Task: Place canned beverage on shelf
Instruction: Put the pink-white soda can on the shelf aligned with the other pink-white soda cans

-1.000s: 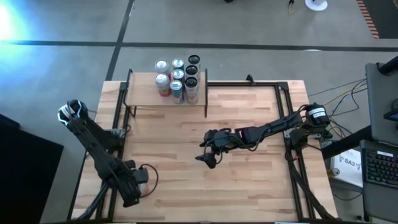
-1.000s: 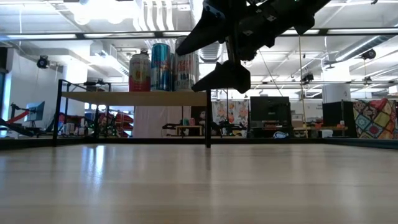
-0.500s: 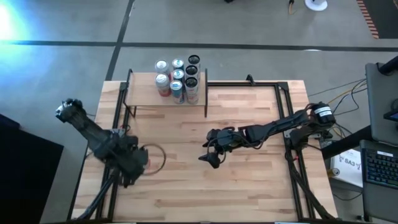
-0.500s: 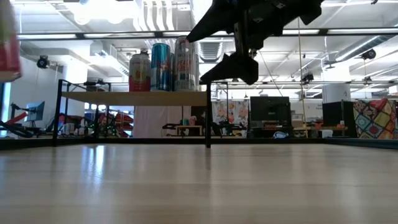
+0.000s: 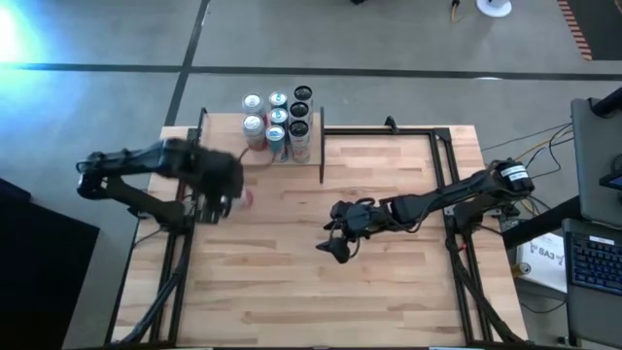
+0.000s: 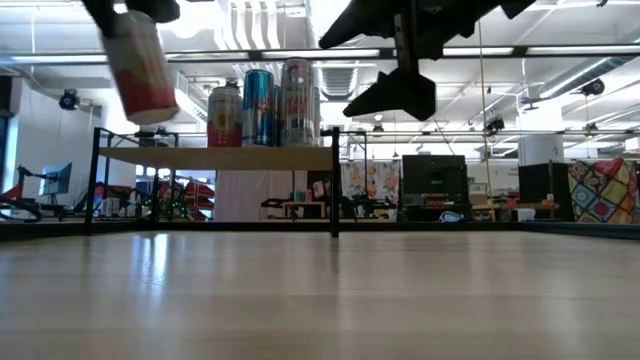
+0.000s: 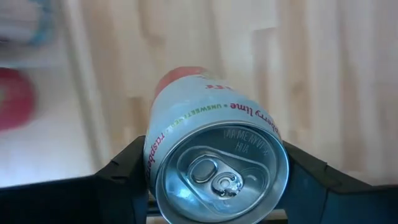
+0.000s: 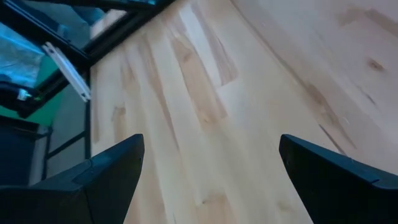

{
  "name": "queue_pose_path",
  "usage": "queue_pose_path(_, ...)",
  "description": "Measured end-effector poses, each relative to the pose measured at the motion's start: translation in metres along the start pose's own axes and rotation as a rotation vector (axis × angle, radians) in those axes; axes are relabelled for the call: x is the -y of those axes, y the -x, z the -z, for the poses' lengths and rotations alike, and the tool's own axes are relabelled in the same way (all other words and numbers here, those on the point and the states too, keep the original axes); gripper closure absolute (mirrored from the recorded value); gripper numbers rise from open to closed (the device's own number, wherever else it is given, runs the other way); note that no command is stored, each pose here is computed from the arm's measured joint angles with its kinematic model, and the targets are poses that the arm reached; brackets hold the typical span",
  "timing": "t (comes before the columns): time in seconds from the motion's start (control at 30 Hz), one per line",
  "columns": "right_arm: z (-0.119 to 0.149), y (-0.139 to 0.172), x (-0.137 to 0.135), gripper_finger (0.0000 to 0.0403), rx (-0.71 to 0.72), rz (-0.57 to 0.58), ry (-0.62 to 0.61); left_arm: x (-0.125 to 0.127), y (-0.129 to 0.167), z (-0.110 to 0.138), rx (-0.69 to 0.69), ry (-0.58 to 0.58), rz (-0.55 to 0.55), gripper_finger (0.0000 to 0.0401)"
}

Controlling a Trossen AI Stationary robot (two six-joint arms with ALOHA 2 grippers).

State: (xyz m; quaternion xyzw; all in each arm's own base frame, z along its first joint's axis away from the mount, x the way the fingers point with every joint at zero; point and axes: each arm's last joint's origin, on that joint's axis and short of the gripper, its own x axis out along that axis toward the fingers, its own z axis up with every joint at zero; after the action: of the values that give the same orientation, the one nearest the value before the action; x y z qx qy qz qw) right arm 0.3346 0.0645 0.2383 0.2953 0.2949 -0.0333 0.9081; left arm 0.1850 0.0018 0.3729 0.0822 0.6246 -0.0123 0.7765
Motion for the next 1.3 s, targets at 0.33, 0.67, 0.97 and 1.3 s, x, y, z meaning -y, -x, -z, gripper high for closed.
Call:
queue_pose_path(0.33,0.022,0.004,-0.015,0.004,-0.009,0.086,-0.061,-0.084,0.01,-0.006,-0.018,-0.063,-0.093,0.0187)
queue_pose_path(0.67,0.029,0.005,-0.02,0.004,0.048,0.159,-0.09,-0.11,0.007,-0.026,0.06,-0.045,-0.062,0.0187)
queue_pose_path(0.97,0.031,0.006,-0.019,0.004,0.028,0.171,-0.051,-0.114,0.004,-0.023,-0.018,-0.043,-0.099,0.0187)
queue_pose_path(1.3,0.035,0.006,-0.017,0.004,-0.009,0.191,-0.013,-0.127,-0.018,-0.031,-0.098,-0.016,-0.051,0.0187)
